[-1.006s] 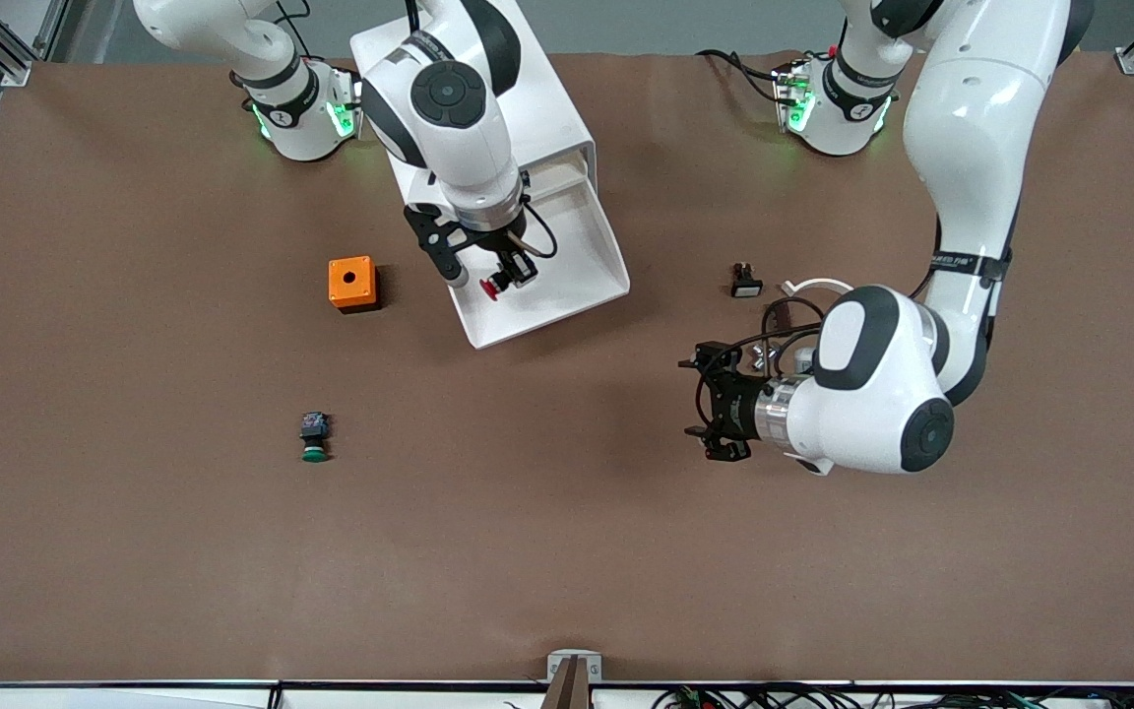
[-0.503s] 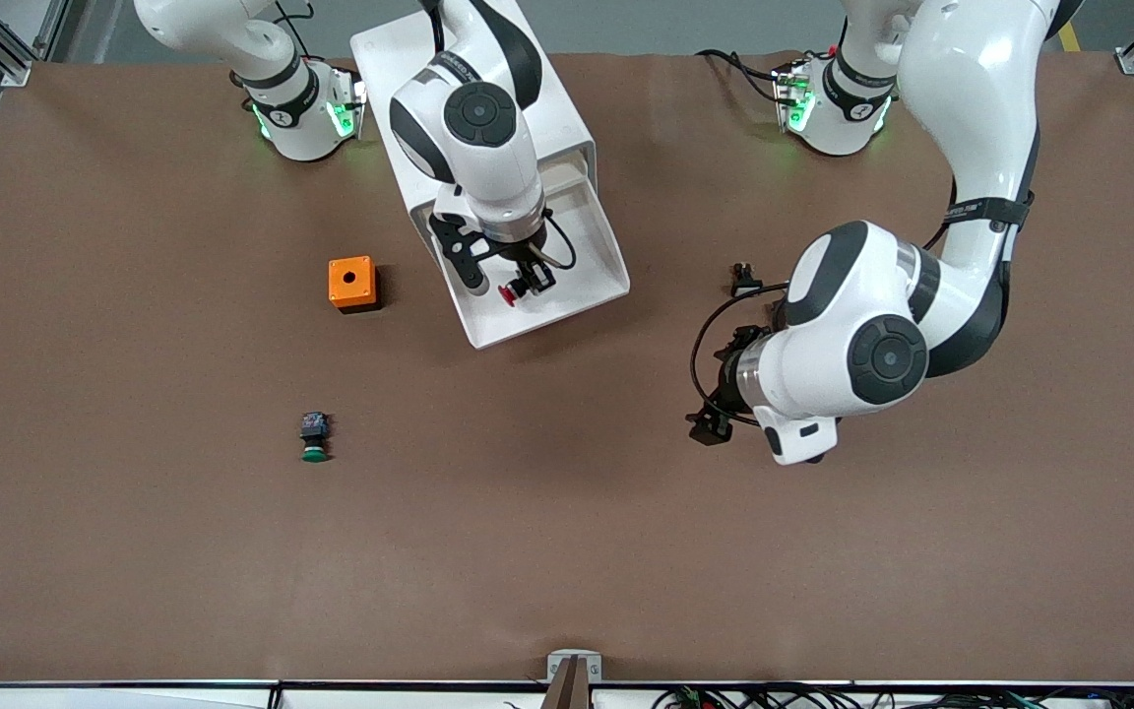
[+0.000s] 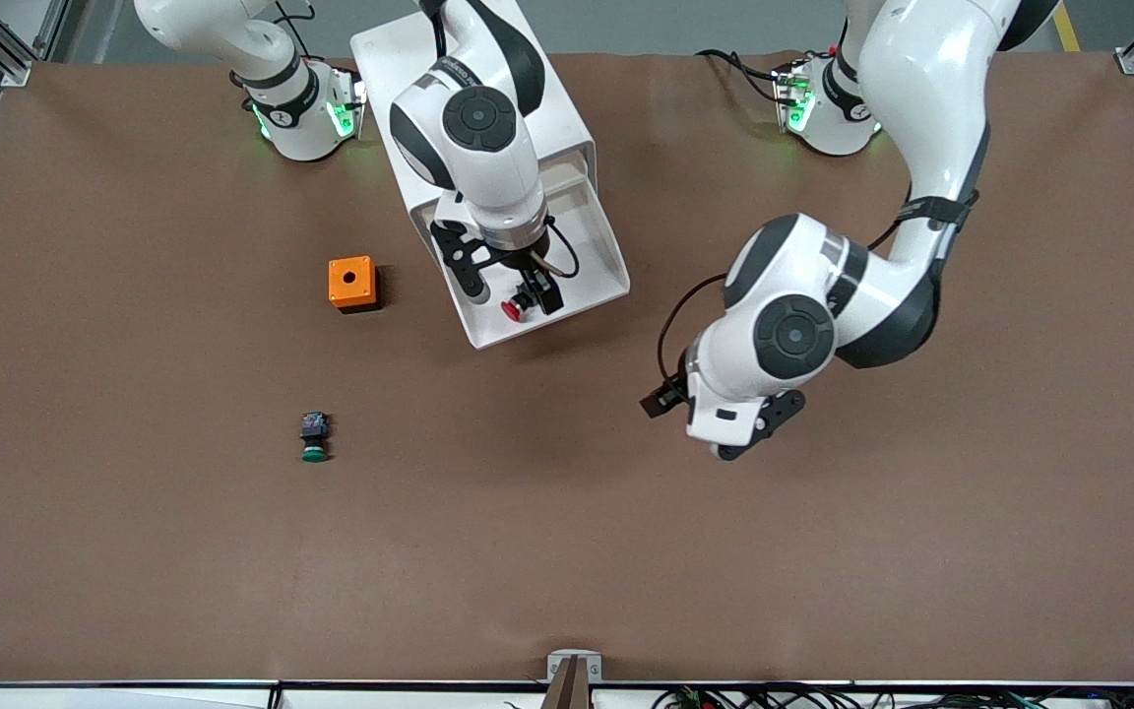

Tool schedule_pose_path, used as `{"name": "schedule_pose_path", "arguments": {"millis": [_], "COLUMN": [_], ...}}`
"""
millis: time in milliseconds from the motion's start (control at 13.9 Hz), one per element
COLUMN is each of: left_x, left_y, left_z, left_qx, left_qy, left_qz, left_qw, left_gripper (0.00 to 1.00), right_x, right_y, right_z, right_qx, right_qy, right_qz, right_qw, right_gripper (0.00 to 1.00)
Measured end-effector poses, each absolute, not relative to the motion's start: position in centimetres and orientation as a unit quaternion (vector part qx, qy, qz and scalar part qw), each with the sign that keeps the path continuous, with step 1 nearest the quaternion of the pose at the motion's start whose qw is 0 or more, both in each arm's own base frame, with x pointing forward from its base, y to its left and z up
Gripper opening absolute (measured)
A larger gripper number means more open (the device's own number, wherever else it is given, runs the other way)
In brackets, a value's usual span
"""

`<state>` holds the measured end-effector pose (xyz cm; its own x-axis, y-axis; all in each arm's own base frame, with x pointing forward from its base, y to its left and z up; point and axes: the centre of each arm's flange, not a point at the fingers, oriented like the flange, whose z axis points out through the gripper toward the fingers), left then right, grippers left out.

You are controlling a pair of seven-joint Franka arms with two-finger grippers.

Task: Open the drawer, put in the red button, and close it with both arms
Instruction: 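Move the left gripper to the drawer front while the right gripper withdraws, then push the drawer shut into the cabinet with the left gripper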

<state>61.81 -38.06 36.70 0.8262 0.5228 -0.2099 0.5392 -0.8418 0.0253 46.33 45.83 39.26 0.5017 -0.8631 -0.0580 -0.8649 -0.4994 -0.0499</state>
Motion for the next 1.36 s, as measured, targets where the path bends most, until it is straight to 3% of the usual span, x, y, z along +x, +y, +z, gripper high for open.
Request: {"name": "schedule_pose_path", "arguments": {"millis": [287, 718, 1077, 1365], "left_x": [58.9, 52.8, 48.0, 43.1], "left_y": [-43.5, -49.7, -53.1, -56.9], "left_z": [32.7, 29.4, 27.7, 27.5], "left_qx": [0.964, 0.974, 0.965, 0.959], "left_qy": [0.244, 0.194, 0.195, 0.219], "left_qz": [-0.079, -0.105, -0.164, -0.177], "left_qw": [0.065, 0.048, 0.056, 0.038], "left_gripper": [1.0, 1.0, 1.0, 1.0], "right_x": [51.0, 59.0, 59.9, 59.1], "right_y": [40.2, 21.5, 3.6, -5.9], "right_z": [42.3, 45.5, 50.0, 51.2], "right_qx": [-0.922, -0.979, -0.993, -0.995], "right_qy": [0.386, 0.19, 0.064, 0.013], "right_qz": [0.029, 0.077, 0.101, 0.095], "right_qw": [-0.006, -0.021, 0.01, 0.031], "right_gripper": [1.0, 1.0, 1.0, 1.0]}}
